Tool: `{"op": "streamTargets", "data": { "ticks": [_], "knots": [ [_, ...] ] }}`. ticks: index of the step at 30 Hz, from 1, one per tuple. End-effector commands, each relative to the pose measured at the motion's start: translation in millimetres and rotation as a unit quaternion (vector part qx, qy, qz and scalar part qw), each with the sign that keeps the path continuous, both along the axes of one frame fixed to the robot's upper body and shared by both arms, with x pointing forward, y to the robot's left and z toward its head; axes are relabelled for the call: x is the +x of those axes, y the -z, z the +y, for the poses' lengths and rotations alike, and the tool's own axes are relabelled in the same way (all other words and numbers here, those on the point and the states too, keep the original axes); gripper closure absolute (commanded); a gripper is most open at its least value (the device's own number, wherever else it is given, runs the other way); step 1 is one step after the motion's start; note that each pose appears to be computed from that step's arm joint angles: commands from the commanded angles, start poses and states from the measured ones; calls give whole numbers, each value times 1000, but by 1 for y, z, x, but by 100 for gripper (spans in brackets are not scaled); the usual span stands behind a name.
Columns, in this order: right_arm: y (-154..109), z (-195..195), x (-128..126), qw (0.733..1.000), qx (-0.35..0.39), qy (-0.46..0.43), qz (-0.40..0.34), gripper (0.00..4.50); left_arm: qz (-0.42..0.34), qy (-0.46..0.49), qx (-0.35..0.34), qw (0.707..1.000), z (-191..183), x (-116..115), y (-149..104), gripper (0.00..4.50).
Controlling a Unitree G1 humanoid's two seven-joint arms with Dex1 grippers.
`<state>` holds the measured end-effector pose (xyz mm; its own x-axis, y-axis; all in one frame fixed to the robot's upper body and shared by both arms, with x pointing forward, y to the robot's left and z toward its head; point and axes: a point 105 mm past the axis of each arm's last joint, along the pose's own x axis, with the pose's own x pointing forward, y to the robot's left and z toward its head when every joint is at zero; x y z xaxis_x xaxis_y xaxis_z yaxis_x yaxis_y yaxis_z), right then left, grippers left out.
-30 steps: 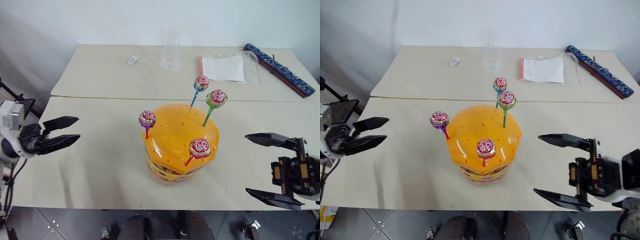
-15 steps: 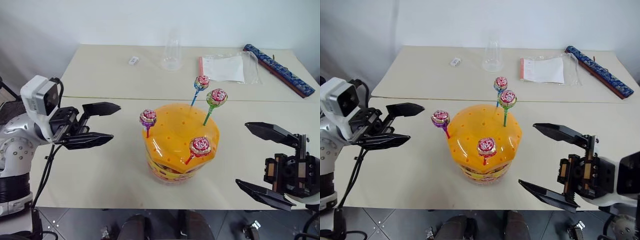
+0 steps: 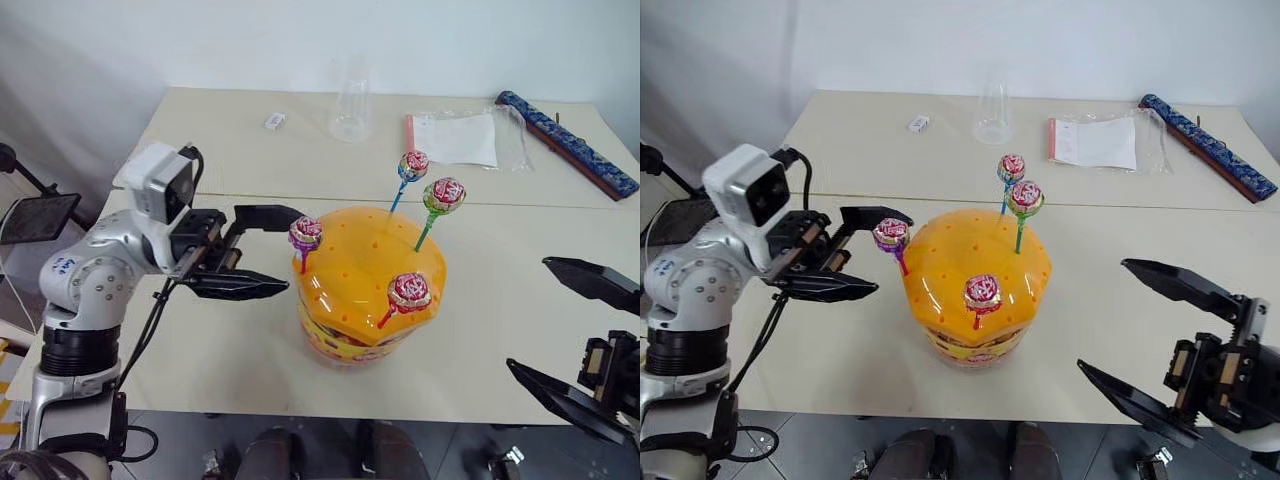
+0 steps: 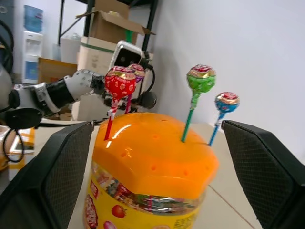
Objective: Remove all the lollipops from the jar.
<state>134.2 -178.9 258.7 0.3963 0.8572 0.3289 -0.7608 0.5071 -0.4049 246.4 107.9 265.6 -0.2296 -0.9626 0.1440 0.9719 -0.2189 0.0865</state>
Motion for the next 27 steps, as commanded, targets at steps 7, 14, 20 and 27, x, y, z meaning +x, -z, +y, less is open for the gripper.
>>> {"op": "streamTargets", "data": {
  "ticks": [7,14,20,27],
  "knots": [
    [12,-13,-7,999,-1,34,-5,0,-13,17,-1,1000,-7,-2,-8,117],
    [21,-19,-7,999,13,46,5,0,7,35,-17,999,1,-4,-19,315],
    [20,-15,-3,999,23,22,4,0,74,43,-86,993,13,6,-42,448],
    [8,-7,5,999,21,-20,-13,0,166,-116,-202,958,61,54,-73,448]
  ]
}}
